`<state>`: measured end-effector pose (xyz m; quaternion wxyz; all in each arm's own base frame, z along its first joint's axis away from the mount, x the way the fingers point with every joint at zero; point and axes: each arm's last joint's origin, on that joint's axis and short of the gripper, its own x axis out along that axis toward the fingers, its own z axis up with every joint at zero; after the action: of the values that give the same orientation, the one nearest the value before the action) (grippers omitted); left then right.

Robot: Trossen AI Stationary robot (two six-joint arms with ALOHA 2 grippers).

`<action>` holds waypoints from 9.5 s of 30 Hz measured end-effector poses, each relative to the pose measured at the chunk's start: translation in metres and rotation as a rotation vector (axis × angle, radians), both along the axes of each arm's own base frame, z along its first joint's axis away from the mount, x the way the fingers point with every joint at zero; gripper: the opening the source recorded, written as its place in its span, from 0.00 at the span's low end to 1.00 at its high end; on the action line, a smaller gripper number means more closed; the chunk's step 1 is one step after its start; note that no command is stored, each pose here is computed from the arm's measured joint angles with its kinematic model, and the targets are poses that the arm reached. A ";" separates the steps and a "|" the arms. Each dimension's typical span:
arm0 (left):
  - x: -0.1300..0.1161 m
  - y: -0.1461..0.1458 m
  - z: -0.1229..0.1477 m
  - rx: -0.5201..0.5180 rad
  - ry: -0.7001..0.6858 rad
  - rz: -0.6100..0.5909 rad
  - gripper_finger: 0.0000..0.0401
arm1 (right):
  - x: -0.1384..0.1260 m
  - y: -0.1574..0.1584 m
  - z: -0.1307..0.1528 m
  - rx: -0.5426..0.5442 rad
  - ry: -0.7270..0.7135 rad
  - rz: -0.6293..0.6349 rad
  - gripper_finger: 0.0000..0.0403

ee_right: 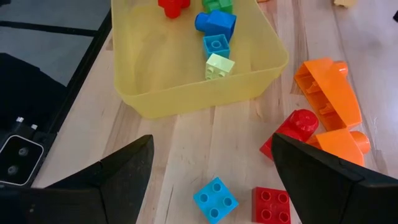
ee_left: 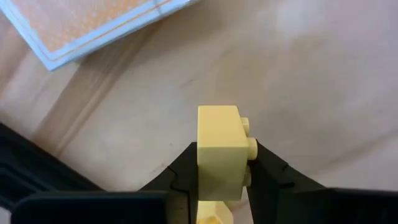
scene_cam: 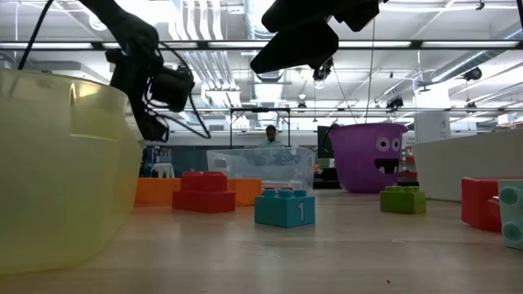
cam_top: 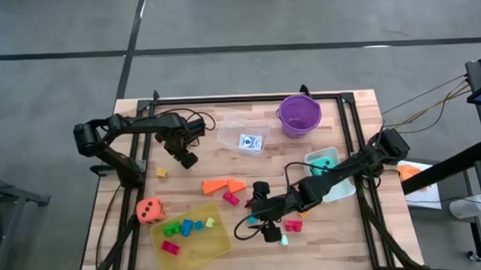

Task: Pick & Place Toys
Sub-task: Put the yellow game piece into the yellow bin, then put the green game piece into the yellow bin

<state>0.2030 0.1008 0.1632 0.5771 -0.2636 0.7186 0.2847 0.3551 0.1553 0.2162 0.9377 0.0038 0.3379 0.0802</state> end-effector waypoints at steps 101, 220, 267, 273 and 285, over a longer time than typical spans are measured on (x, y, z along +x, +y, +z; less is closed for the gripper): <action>0.049 -0.314 -0.015 -0.158 -0.229 -0.406 0.21 | -0.004 0.008 0.000 0.122 0.029 -0.091 0.79; 0.047 -0.216 0.091 0.437 -0.728 -0.449 0.63 | -0.057 -0.036 -0.068 0.213 0.572 -0.854 0.79; 0.065 -0.223 0.104 0.335 -0.994 -0.231 0.63 | -0.023 0.017 -0.010 -0.175 0.332 -0.534 0.33; 0.078 -0.229 0.109 0.227 -1.185 -0.161 0.63 | -0.013 0.024 0.019 -0.345 0.167 -0.486 0.33; 0.085 -0.225 0.100 0.154 -1.374 -0.029 0.63 | 0.002 0.034 0.057 -0.477 -0.009 -0.397 0.33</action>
<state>0.2885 -0.1241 0.2630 0.9223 -0.3328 0.1714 0.0955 0.3573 0.1894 0.2727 0.9110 -0.1507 0.3357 -0.1862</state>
